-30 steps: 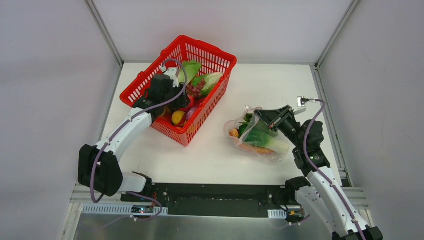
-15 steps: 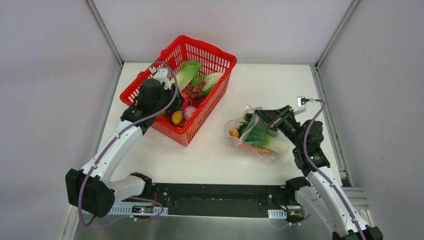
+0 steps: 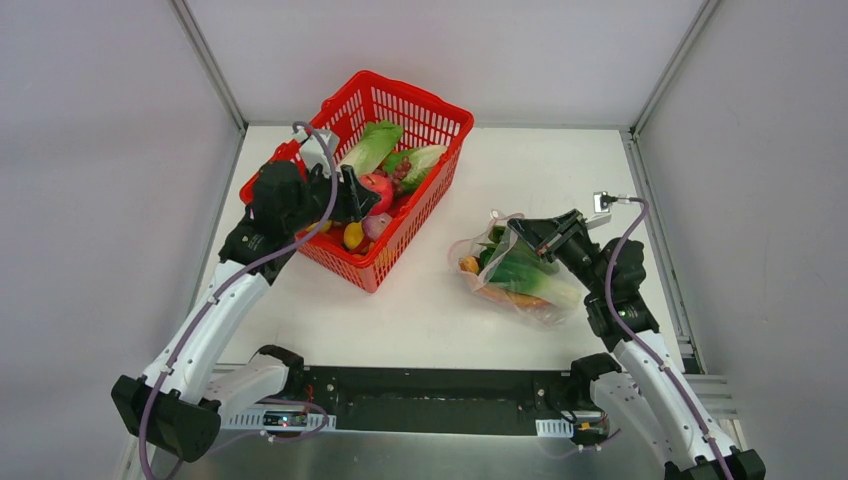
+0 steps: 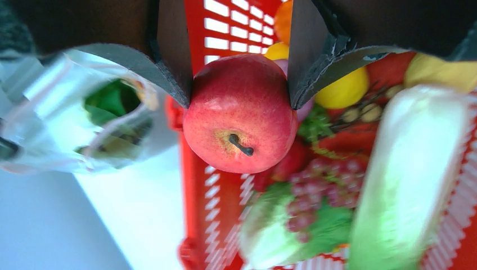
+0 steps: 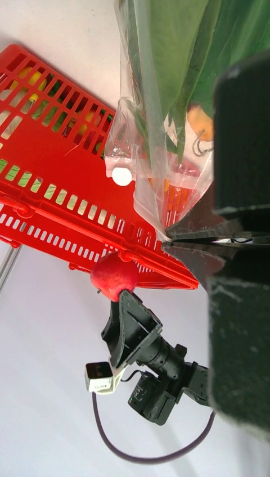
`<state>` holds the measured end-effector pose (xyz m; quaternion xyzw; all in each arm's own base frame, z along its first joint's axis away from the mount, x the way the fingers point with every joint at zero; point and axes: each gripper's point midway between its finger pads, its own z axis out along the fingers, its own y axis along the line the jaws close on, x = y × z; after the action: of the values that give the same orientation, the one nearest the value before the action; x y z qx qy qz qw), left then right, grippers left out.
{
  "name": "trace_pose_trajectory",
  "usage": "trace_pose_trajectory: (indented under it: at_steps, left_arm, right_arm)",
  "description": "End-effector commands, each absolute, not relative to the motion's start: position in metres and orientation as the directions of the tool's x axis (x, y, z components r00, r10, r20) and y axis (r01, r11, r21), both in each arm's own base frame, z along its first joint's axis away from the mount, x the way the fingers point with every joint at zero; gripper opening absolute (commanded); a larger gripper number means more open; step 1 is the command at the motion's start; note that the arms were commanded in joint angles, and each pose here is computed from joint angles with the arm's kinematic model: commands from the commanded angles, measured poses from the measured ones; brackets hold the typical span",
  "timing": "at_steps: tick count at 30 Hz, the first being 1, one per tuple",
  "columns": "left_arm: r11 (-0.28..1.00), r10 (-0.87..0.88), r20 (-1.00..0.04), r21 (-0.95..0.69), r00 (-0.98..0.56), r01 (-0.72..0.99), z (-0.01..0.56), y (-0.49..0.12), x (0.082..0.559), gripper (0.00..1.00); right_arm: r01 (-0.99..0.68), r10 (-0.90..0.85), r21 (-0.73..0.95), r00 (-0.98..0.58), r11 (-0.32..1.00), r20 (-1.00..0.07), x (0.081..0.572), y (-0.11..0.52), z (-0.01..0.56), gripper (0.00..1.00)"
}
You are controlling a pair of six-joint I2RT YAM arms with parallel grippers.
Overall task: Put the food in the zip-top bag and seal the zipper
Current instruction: Pick up the fake fruit from the bin, then place the fake fruit in the zipper food storage bag.
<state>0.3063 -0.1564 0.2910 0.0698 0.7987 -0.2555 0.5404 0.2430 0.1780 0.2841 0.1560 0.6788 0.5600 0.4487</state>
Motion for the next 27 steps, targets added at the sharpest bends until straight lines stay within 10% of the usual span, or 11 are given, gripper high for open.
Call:
trace_pose_trajectory:
  at_steps: [1, 27]
  left_arm:
    - [0.639, -0.159, -0.916, -0.38, -0.369, 0.669, 0.342, -0.216, 0.277, 0.13]
    - [0.33, 0.078, -0.887, -0.408, -0.455, 0.851, 0.304, -0.388, 0.23, 0.14]
  right_arm:
    - [-0.378, 0.729, 0.876, -0.502, 0.299, -0.466, 0.241, 0.176, 0.311, 0.0]
    - [-0.441, 0.714, 0.851, -0.496, 0.284, -0.495, 0.228, 0.178, 0.33, 0.0]
